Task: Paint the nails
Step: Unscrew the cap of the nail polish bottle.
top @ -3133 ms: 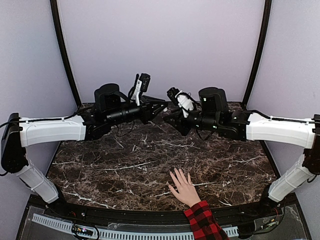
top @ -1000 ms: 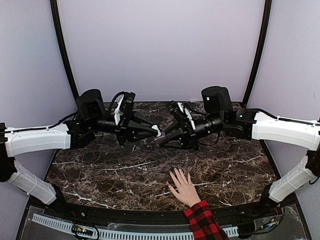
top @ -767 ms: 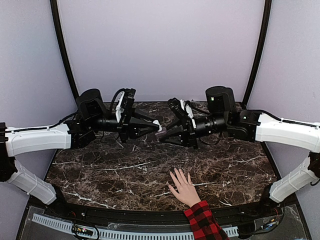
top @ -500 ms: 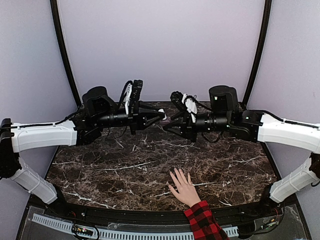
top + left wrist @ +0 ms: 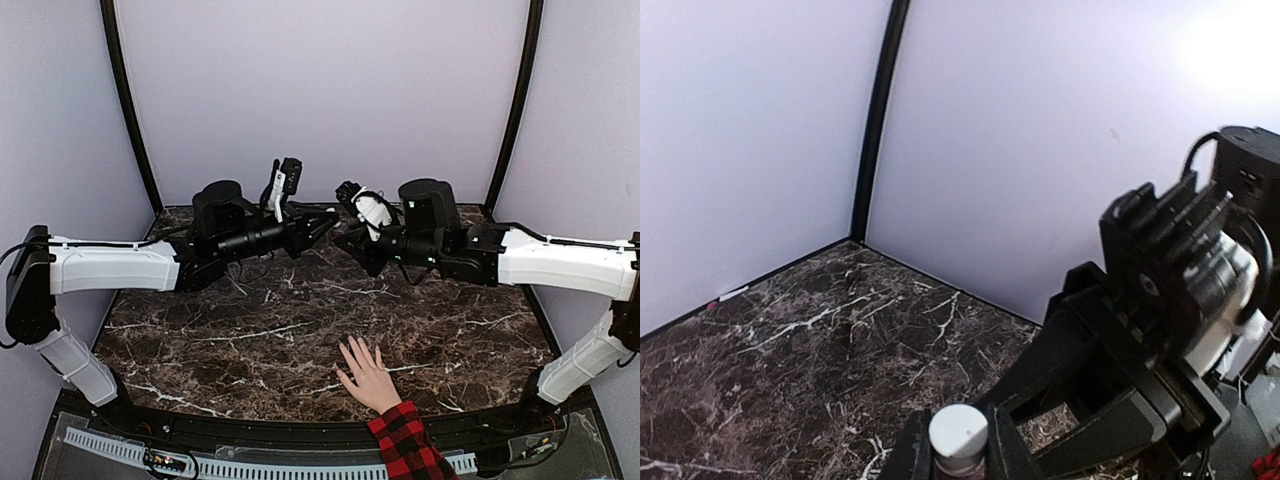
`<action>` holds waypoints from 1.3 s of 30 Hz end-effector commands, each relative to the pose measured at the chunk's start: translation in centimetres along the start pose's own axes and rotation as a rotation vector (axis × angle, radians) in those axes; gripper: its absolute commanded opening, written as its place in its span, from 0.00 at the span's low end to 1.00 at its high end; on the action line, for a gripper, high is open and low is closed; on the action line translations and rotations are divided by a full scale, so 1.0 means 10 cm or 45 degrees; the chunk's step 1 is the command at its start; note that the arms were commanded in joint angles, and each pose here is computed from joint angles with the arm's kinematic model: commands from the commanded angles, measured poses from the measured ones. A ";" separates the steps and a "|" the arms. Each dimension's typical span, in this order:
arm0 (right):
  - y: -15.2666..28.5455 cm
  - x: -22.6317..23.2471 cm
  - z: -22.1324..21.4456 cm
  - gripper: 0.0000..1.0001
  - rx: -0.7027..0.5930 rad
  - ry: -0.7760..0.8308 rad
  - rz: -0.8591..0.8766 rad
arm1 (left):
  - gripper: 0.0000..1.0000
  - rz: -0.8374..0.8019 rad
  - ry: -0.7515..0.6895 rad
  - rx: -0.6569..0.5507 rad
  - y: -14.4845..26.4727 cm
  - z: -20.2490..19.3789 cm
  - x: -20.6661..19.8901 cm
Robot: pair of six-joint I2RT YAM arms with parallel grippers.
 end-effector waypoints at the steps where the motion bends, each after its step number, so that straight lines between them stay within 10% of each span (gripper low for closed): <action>1: -0.03 -0.25 0.36 0.00 -0.069 0.000 -0.248 | 0.00 0.129 0.109 -0.032 -0.09 -0.07 0.14; 11: -0.04 -0.26 0.31 0.00 -0.038 0.017 -0.313 | 0.07 0.209 0.147 -0.074 -0.07 -0.05 0.21; 23: 0.11 -0.18 0.18 0.00 -0.082 -0.008 -0.180 | 0.81 -0.061 -0.044 -0.146 0.46 0.34 -0.13; 39: 0.47 0.38 0.41 0.00 -0.302 0.054 0.371 | 0.99 0.024 -0.018 -0.069 0.73 0.49 -0.12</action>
Point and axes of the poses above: each gripper's point midway between its finger pads, its own y axis back along the fingers, its own x axis along the line the jaws close on, z = x × y, the point moved 2 cm from there along y, back along the fingers, and after that the axes turned 11 degrees about y, right-handed, at the moved point
